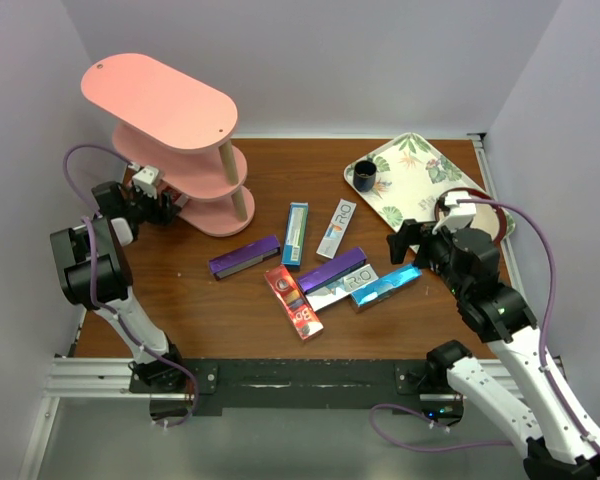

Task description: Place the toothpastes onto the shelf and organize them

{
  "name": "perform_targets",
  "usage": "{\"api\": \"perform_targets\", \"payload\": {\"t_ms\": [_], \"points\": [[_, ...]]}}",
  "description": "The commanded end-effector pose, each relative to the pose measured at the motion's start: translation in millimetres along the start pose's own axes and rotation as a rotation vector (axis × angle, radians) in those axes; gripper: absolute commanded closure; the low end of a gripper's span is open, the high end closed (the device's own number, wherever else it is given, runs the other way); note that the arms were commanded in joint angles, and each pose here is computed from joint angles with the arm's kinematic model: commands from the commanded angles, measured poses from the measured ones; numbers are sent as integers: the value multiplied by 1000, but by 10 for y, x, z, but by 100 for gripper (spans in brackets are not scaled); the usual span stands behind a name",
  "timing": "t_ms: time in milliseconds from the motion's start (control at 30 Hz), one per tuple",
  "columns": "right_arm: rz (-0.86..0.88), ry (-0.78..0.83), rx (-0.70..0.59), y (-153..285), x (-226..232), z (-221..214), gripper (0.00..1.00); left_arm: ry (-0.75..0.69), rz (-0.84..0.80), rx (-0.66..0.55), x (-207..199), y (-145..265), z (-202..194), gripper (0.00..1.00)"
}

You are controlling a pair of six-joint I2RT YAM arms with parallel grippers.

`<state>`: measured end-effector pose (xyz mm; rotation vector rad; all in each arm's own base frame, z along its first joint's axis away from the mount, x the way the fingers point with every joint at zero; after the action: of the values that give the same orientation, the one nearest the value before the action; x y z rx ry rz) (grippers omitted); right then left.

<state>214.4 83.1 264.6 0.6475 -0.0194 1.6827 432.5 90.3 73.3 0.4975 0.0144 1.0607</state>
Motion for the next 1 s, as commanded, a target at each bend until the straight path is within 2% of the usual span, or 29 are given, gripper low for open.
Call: {"api": "perform_targets", "payload": {"t_ms": [0, 67, 233, 267, 367, 467, 667, 967], "points": [[26, 14, -9, 13, 42, 25, 2, -83, 29, -68, 174, 12, 215, 31], [25, 12, -11, 16, 41, 29, 2, -87, 33, -68, 182, 14, 231, 27], [25, 14, -8, 21, 38, 21, 2, -86, 35, -74, 183, 35, 261, 25], [25, 12, -11, 23, 38, 28, 2, -88, 34, -80, 175, 42, 274, 20], [27, 14, -9, 22, 39, 20, 2, -94, 40, -96, 165, 80, 338, 16], [27, 14, -9, 29, 37, 18, 2, -95, 39, -123, 132, 117, 408, 2], [24, 12, -12, 42, 26, 16, 2, -91, 56, -176, 11, 254, 535, 0], [41, 15, -17, 52, 53, 34, 2, -109, 163, -259, -175, 687, 858, 0]]}}
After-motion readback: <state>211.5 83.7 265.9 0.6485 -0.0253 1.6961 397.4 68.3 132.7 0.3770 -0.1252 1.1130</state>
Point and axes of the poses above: each gripper's point midway between its finger pads, its own y axis back along the fingers, its own x axis along the line the jaws close on, z = x × y, the point moved 3 cm from there along y, back along the fingers, and after that the axes turned 15 degrees about -y, right-handed, at the moved point
